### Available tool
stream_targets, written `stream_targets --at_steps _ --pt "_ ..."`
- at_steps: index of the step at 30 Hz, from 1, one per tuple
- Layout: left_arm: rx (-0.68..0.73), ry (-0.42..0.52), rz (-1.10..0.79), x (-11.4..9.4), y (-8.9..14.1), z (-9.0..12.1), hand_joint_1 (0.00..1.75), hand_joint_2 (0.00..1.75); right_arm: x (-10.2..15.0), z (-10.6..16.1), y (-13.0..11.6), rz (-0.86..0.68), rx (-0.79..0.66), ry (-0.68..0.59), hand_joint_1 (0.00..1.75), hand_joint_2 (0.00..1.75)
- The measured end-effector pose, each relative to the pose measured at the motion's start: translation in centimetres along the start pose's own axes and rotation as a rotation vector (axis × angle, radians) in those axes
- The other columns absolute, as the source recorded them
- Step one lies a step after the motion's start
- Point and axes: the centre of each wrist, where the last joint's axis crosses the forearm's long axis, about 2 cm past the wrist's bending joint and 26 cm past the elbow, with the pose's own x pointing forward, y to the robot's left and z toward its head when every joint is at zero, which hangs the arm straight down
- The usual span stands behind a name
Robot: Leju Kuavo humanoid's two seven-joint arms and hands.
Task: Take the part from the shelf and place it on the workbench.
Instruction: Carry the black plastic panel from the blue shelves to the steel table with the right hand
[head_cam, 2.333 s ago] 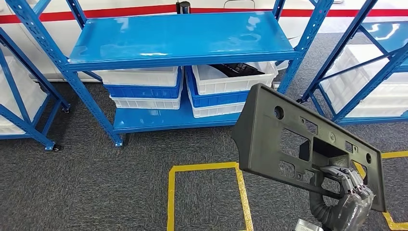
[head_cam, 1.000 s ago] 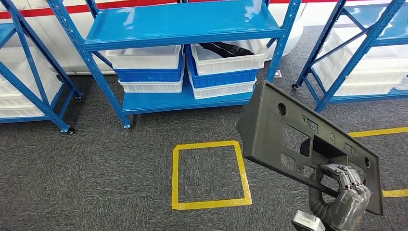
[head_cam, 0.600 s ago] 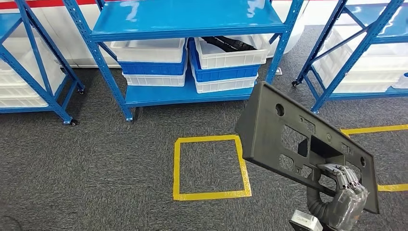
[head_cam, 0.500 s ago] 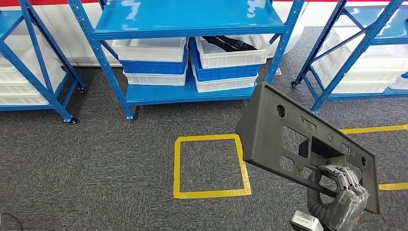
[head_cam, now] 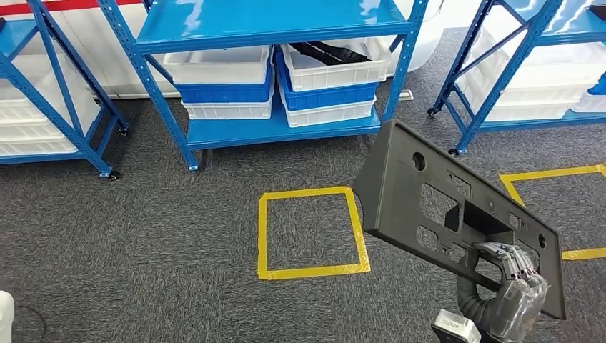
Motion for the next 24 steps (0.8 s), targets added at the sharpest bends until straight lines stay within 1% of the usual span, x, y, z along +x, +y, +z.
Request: stream_targets --at_steps 6,13,24 --pt "0.000 -0.002 0.002 0.02 0.02 -0.01 0.00 1.75 -0.10 0.16 0.07 -0.003 0.001 0.005 1.75 1.75" --pt "-0.007 -0.006 0.000 -0.09 0.06 0.04 0.00 1.75 -0.38 0.35 -0.05 -0.048 -0.025 0.067 1.75 1.75" --pt "-0.010 -0.007 -0.002 0.18 -0.08 -0.09 0.00 1.75 -0.82 0.68 -0.21 -0.042 -0.003 0.073 1.75 1.75"
